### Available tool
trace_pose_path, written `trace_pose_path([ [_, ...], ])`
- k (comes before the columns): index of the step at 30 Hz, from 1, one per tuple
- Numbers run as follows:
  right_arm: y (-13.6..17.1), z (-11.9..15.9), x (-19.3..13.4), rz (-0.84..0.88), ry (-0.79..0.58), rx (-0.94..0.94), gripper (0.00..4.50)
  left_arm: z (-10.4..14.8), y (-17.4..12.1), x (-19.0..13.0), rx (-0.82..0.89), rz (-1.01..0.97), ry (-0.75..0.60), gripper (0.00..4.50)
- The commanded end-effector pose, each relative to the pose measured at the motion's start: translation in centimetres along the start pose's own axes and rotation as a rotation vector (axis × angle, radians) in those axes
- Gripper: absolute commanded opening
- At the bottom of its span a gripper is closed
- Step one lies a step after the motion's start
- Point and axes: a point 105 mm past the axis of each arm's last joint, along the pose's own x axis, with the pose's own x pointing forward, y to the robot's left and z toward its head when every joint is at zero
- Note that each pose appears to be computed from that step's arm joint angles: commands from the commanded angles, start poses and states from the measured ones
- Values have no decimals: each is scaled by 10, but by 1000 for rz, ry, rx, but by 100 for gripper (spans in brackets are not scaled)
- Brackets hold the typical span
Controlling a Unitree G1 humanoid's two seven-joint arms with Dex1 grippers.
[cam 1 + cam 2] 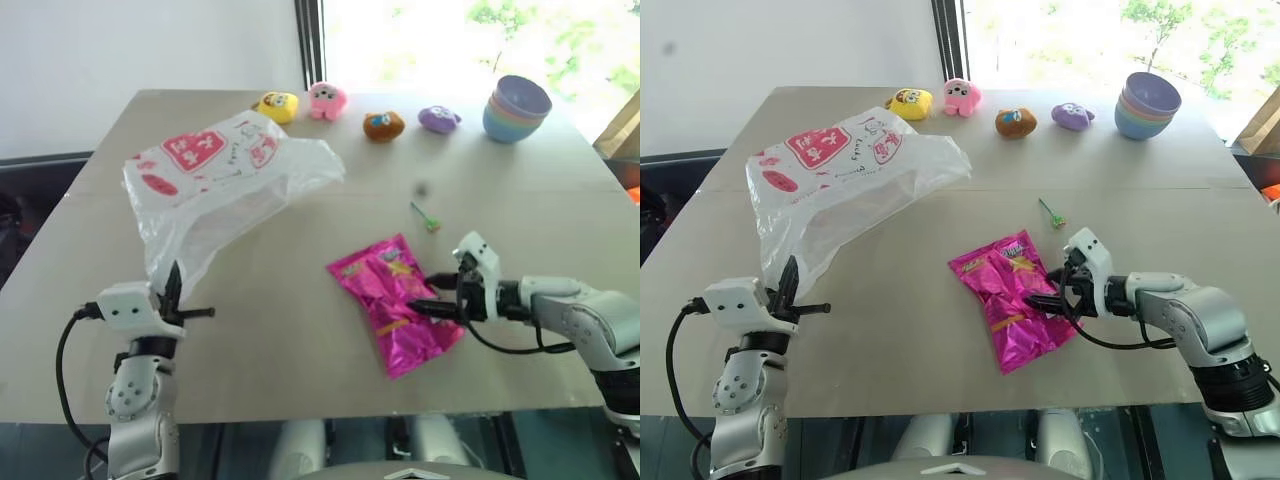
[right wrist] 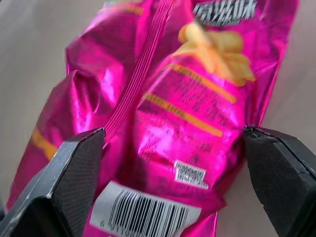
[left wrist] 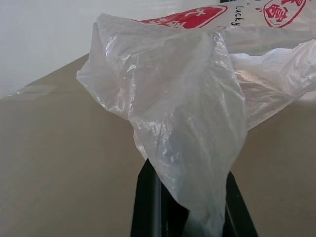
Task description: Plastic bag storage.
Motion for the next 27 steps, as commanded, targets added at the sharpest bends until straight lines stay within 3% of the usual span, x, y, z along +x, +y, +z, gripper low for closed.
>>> trace_pose_path([
  [1, -11, 31, -24, -55, -98, -5, 450, 16, -1, 0, 20, -1, -64, 8],
  [5, -16, 21, -36, -66, -63, 140, 450, 13, -5, 0, 11, -12, -57, 8],
  [11, 11, -14, -27, 56, 53, 346, 450, 12, -11, 5, 18, -38, -60, 8],
  [21, 42, -19, -4, 196, 78, 409, 450, 10, -15, 8, 25, -59, -56, 8],
  [26, 43, -20, 7, 182, 80, 400, 450, 9, -17, 9, 27, -64, -57, 8],
  [27, 42, -21, 9, 174, 80, 396, 425, 9, -17, 9, 27, -64, -57, 3],
])
